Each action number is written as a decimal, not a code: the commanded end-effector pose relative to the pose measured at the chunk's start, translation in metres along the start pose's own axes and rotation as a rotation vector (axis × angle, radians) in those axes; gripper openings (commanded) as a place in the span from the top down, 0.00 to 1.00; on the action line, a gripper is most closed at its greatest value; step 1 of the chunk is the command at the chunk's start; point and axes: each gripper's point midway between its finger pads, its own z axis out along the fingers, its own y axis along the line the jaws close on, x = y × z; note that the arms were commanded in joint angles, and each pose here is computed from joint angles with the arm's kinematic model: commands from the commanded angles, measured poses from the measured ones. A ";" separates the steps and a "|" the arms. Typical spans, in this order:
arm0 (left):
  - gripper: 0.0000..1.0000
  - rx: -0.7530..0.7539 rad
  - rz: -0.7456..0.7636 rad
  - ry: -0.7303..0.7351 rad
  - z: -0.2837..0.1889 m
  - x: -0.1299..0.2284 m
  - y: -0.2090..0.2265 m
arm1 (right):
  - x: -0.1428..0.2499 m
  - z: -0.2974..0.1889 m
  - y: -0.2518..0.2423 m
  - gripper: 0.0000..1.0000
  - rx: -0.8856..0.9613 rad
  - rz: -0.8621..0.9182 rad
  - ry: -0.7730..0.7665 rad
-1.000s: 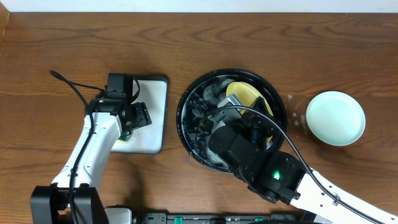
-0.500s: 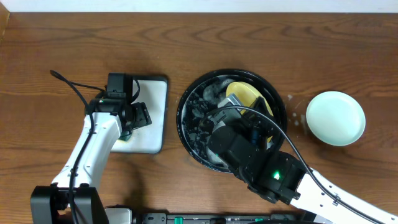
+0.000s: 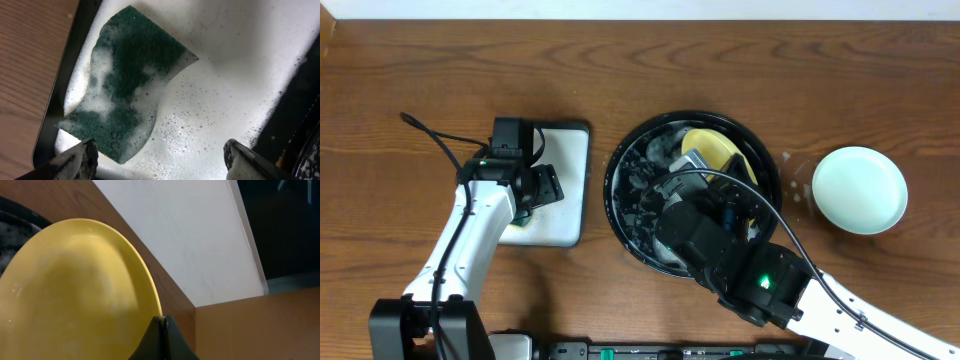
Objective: Clean dirty plates on tray and stack at the side
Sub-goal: 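Lift the yellow plate with the right gripper toward the right, then carry the yellow plate right and lower it onto the pale green plates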
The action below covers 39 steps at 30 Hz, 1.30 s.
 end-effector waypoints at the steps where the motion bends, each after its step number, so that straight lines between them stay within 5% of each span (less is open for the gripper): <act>1: 0.18 0.004 0.003 0.001 -0.001 0.000 0.000 | -0.005 -0.005 -0.014 0.99 0.036 0.031 -0.010; 15: 0.18 0.004 0.003 0.001 -0.001 0.000 0.000 | -0.002 -0.004 -0.024 0.99 0.085 0.109 0.005; 21: 0.18 0.005 0.003 0.001 -0.001 0.000 0.000 | 0.010 0.011 -0.004 0.99 -0.048 0.345 0.045; 30: 0.18 0.004 0.003 0.001 -0.001 0.000 0.000 | 0.069 0.054 0.029 0.99 -0.385 0.825 0.361; 39: 0.18 0.004 0.003 0.001 -0.001 0.000 0.000 | 0.145 0.100 -0.016 0.99 -0.466 1.220 0.525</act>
